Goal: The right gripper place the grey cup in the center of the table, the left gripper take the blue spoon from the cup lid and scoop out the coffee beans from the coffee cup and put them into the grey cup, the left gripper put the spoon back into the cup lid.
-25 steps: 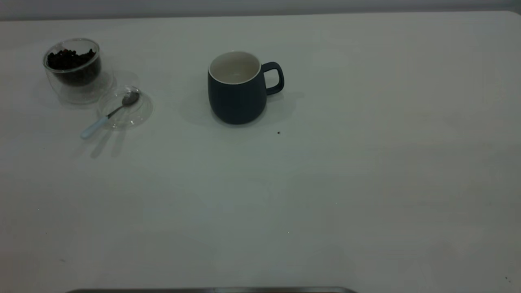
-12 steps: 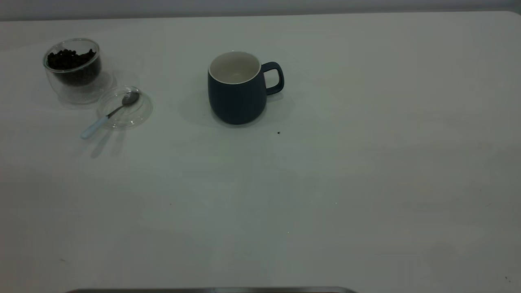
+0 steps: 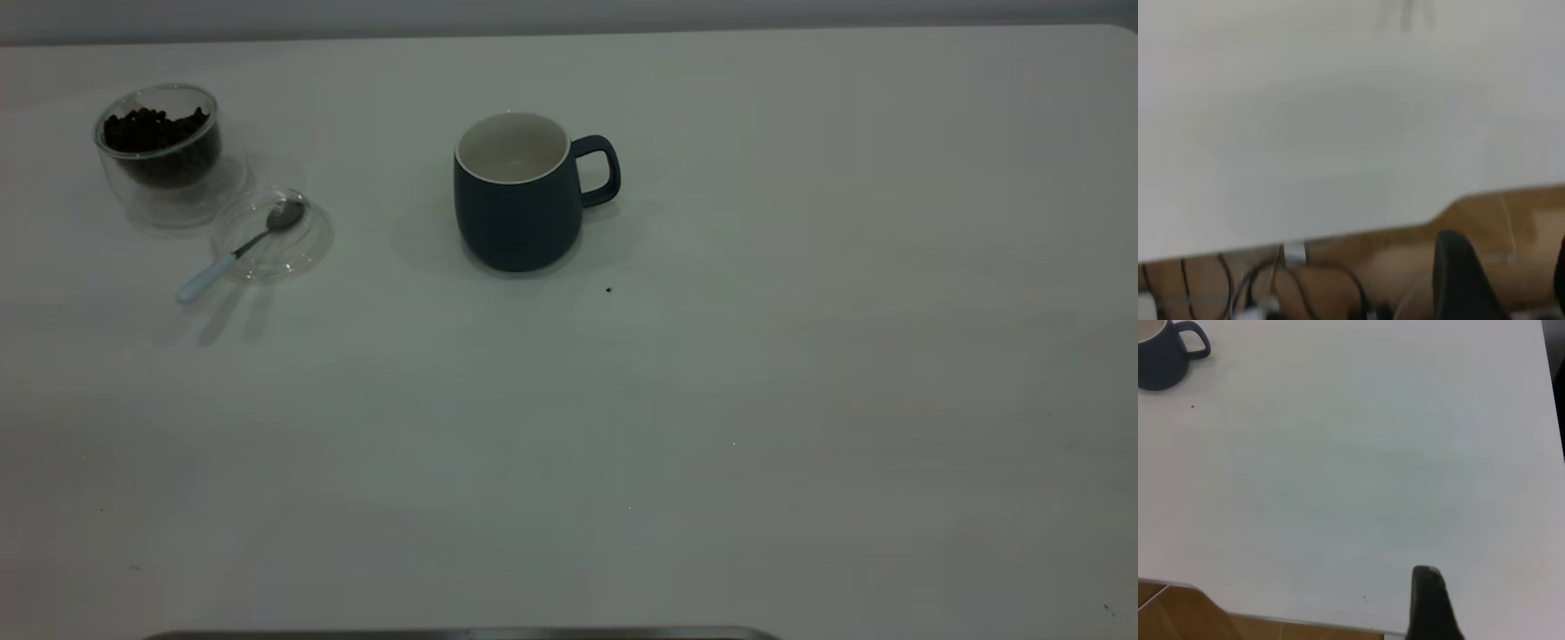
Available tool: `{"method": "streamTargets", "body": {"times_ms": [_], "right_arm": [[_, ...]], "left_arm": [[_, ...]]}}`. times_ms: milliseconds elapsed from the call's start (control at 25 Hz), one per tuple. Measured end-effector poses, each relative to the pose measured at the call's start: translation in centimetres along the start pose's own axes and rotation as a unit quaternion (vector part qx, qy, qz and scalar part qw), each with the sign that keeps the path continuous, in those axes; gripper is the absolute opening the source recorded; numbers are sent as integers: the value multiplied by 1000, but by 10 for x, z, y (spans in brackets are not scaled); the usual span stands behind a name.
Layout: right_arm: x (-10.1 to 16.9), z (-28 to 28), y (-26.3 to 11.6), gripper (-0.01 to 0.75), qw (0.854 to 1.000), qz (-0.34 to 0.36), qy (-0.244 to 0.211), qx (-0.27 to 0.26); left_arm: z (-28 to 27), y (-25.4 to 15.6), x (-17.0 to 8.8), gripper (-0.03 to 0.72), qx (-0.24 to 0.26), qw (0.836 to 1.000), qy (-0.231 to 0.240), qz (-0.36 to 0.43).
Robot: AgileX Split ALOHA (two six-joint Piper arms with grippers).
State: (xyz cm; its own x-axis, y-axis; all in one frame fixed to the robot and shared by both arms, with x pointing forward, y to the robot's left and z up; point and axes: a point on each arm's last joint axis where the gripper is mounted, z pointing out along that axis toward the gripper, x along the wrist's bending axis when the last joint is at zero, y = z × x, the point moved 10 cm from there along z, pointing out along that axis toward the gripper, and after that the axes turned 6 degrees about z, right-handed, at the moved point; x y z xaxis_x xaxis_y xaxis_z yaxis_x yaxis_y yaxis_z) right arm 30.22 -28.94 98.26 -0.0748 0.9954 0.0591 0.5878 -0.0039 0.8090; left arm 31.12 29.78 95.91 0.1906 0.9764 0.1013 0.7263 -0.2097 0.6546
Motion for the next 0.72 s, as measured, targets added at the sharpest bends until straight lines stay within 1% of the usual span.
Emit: {"method": "streamTargets", "body": {"times_ms": [120,160,360,440,640,720], "right_arm": [[0,0,0,453,1000,0,0,0],[0,0,0,453,1000,0,0,0],[0,0,0,453,1000,0,0,0],[0,0,0,453,1000,0,0,0],[0,0,0,453,1000,0,0,0],[0,0,0,453,1000,0,0,0]], "left_arm": [[-13,-2,0,408,-66,998,10,-3],[-15,-3,0,408,-73,997,10,-4],[-16,-4,1,408,-74,997,15,-9],[-17,-4,2,408,-73,997,26,-20],[-18,-7,10,408,-65,993,74,-68],[-18,-8,11,408,-63,992,83,-77]]}}
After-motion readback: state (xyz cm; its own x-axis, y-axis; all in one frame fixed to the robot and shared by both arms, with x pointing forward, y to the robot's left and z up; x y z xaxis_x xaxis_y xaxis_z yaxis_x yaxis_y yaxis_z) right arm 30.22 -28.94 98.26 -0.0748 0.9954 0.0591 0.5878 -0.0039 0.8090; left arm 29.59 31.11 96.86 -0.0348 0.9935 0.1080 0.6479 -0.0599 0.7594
